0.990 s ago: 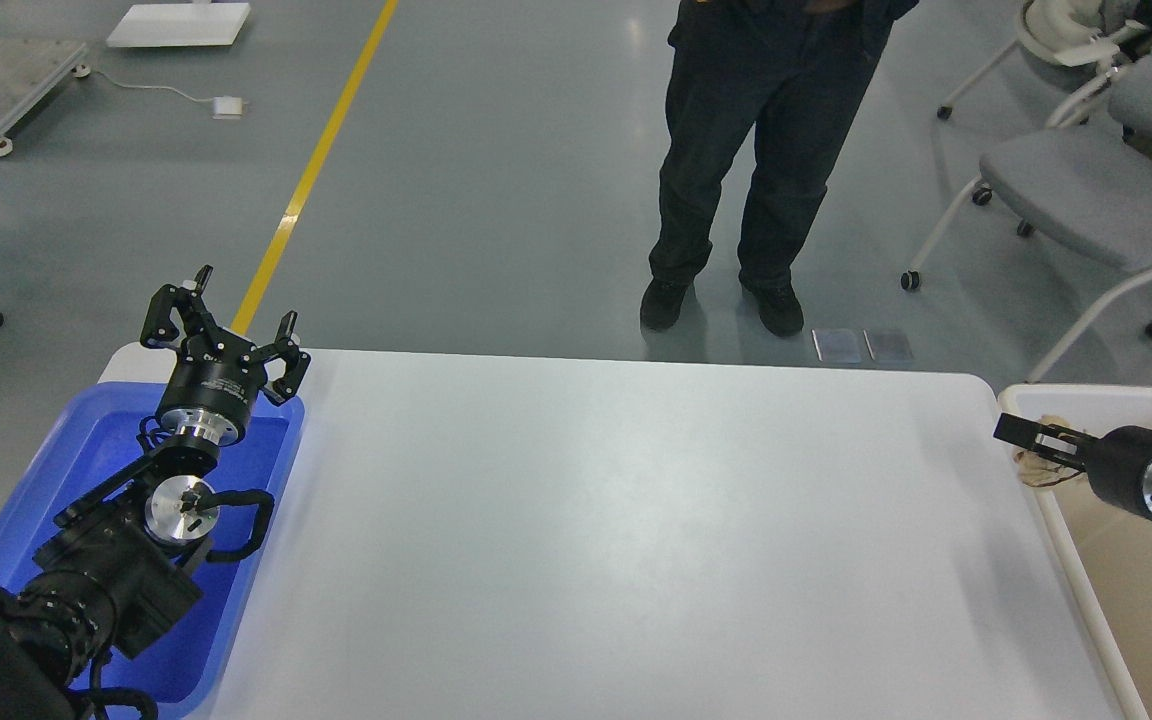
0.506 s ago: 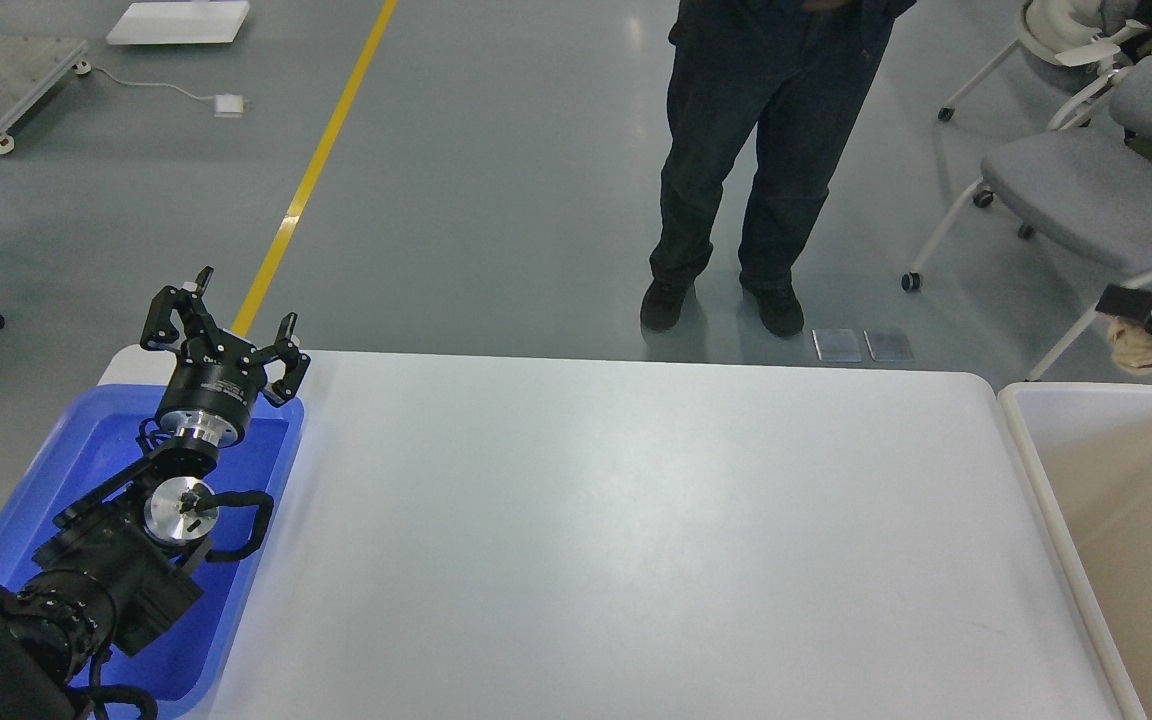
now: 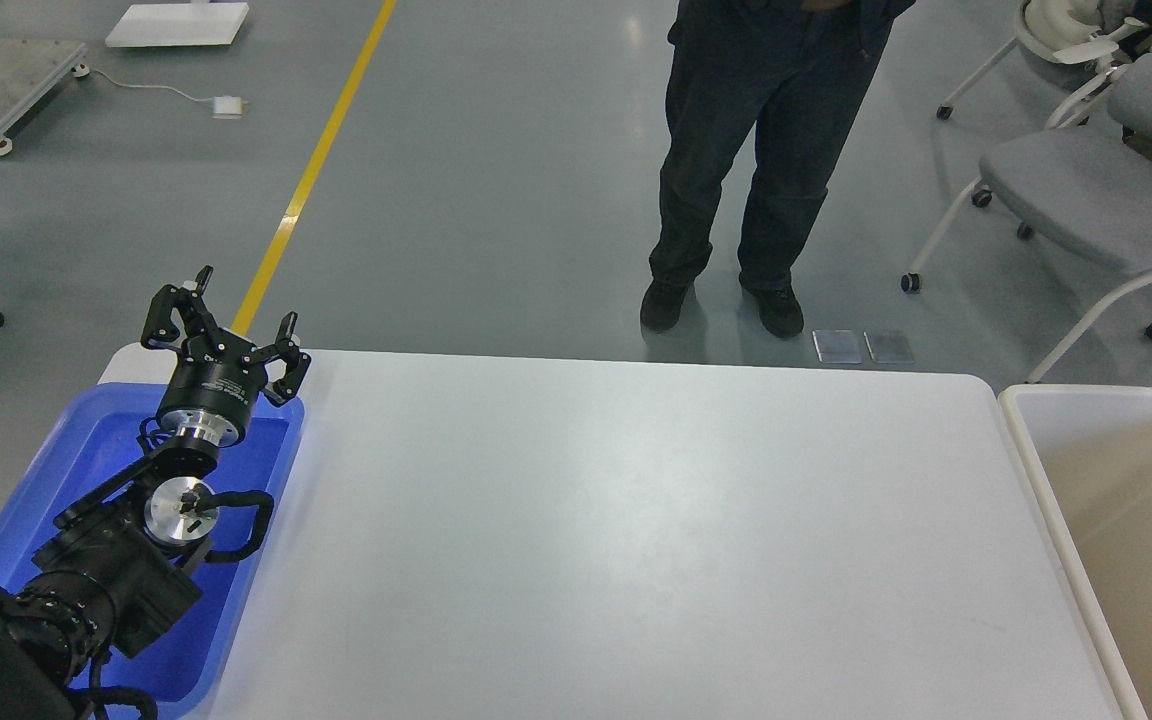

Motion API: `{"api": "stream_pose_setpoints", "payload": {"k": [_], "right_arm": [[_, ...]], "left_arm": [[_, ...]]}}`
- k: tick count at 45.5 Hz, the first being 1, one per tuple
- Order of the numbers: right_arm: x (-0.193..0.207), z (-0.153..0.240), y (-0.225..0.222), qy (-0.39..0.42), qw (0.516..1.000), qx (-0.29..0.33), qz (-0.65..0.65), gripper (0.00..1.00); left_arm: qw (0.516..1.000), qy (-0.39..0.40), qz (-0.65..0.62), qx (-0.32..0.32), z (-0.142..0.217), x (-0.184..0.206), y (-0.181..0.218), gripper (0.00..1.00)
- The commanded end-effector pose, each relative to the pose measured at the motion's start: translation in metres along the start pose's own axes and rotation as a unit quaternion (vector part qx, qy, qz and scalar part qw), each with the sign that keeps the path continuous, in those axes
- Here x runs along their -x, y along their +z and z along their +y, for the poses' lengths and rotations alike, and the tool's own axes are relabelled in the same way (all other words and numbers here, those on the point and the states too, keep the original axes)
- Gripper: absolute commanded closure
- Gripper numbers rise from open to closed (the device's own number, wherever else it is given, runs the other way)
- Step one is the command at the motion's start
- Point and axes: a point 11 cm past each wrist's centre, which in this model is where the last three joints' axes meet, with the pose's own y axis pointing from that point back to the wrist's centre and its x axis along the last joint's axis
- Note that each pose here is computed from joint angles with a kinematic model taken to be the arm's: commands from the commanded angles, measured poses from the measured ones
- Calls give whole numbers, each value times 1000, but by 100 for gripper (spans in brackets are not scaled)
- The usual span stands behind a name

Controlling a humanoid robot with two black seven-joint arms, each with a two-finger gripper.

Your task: Tidy desktop

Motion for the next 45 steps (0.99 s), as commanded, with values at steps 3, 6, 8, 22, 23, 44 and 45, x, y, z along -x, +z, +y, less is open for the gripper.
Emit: {"api": "stream_pose_setpoints", "payload": {"k": [3, 6, 8, 22, 23, 44, 45], "right_arm": [[44, 2, 71, 55, 975, 122, -179, 100], [69, -4, 74, 51, 966, 137, -214, 100], [83, -6, 75, 50, 961, 147, -229, 100], [154, -9, 89, 61, 919, 218, -324, 100], [156, -9, 90, 62, 915, 222, -331, 100], [206, -13, 80, 34, 884, 242, -399, 100], [208, -12, 80, 33, 884, 242, -398, 100]], "left_arm": [[1000, 0, 0, 0, 0, 0, 0, 0], [1000, 1, 0, 0, 0, 0, 0, 0], [1000, 0, -1, -1, 0, 0, 0, 0], [1000, 1, -1, 0, 0, 0, 0, 0], [1000, 1, -1, 0, 0, 0, 0, 0], [1000, 0, -1, -1, 0, 0, 0, 0], [1000, 1, -1, 0, 0, 0, 0, 0]]}}
